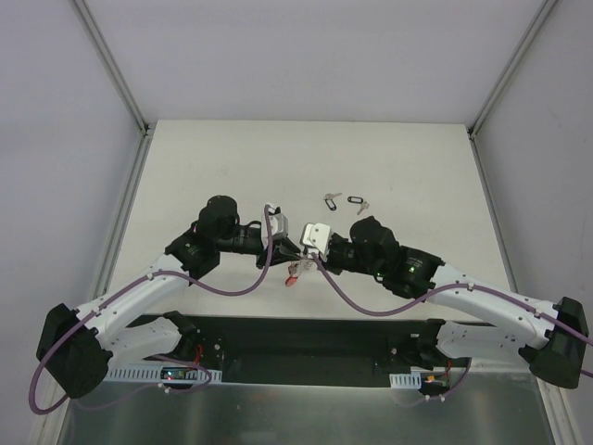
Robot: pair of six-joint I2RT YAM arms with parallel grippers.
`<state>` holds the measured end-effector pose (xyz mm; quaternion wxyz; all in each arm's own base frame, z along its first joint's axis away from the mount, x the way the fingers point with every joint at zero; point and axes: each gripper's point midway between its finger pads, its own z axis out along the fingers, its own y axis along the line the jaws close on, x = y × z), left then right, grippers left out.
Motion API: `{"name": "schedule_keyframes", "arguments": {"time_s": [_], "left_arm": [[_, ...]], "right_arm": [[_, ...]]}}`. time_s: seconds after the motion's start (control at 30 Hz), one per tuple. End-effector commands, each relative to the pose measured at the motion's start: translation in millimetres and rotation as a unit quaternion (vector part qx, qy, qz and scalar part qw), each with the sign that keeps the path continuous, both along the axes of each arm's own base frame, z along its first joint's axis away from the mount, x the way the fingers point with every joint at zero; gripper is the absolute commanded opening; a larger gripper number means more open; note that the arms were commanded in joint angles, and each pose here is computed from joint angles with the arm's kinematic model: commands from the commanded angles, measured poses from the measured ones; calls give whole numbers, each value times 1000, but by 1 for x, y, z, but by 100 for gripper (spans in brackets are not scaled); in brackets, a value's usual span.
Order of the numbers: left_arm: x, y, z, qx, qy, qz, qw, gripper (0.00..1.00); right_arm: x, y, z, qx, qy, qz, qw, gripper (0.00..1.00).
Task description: Put the keys on the keyring
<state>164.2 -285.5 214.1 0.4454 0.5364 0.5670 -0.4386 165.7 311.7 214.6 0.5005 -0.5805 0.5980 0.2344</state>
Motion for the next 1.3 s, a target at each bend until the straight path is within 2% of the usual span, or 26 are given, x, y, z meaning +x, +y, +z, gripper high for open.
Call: {"name": "schedule_keyframes", "arguments": {"time_s": [0.0, 0.43, 0.9, 1.27], "left_arm": [[-3, -6, 20, -22, -2, -27, 999, 19], [13, -7, 9, -3, 15, 13, 1000, 16], [16, -7, 11, -8, 4, 24, 1000, 24], [1, -13, 8, -11, 17, -22, 1000, 11]], "right_arm": [[1, 6, 46, 54, -33, 11, 998, 1], [-3, 7, 52, 69, -31, 18, 997, 1], [-4, 9, 52, 70, -28, 21, 997, 1], [-4, 8, 52, 71, -29, 19, 997, 1]]}}
